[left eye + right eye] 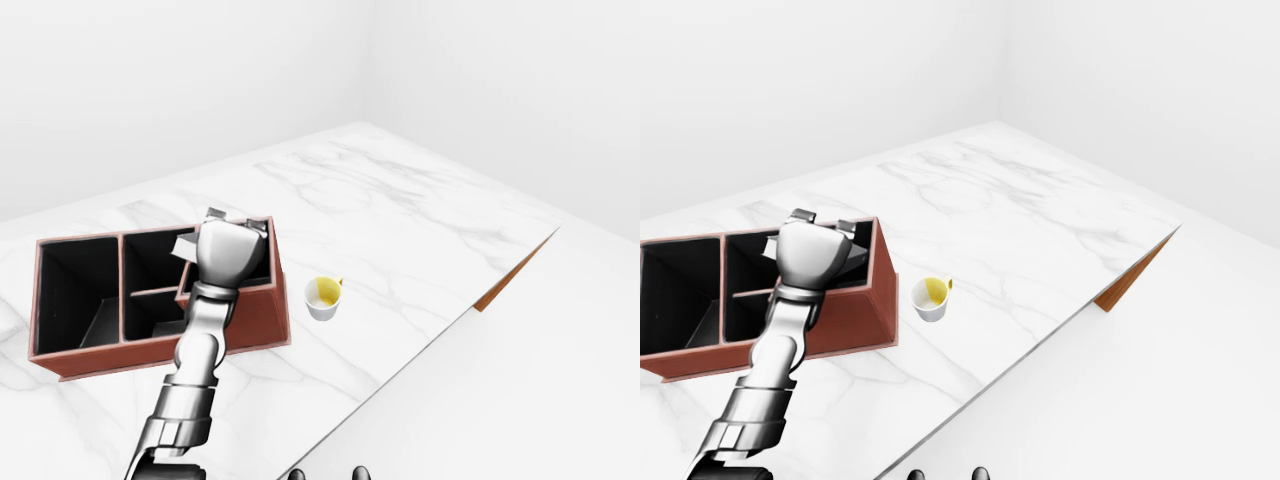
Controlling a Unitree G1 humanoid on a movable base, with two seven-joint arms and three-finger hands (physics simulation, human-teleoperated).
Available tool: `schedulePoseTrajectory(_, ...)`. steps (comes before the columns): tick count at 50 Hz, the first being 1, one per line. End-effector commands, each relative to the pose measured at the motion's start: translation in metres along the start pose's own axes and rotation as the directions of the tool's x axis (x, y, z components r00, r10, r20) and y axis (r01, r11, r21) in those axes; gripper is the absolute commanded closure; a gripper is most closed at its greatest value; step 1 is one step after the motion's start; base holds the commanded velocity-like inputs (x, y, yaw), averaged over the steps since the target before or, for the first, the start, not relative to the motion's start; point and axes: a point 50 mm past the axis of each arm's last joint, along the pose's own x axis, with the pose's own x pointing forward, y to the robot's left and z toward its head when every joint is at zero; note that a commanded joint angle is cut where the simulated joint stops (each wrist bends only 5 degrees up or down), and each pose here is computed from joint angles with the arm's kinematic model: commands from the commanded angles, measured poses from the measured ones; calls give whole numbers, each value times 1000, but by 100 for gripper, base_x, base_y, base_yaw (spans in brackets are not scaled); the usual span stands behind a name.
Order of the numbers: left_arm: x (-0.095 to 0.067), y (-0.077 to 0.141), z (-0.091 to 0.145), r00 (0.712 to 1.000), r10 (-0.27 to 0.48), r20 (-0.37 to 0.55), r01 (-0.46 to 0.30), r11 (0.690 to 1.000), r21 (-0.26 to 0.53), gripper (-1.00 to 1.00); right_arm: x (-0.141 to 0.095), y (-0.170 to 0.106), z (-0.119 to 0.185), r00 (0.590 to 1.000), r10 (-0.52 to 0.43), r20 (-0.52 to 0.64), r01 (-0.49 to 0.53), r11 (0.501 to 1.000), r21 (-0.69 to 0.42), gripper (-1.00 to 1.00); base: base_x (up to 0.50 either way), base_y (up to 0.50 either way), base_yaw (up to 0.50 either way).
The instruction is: Pick up the book and place it in the right compartment of the caddy.
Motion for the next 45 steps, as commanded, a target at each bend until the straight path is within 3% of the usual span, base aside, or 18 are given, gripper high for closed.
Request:
schedulePoseTrajectory(1,3,-3,-1,1000,-6,3,6,1000,29,100,0,0,0,1000,0,0,0,1000,0,-100,0,0,0)
schedulePoseTrajectory(25,2,-24,6,994,-99,36,99,995,11,100,0,0,0,1000,-2,-1,2,1000,0,-100,0,0,0)
schedulePoseTrajectory(45,32,-30,-15,996,-87,36,89,994,-57,100,0,0,0,1000,0,-2,0,1000,-3,-100,0,0,0)
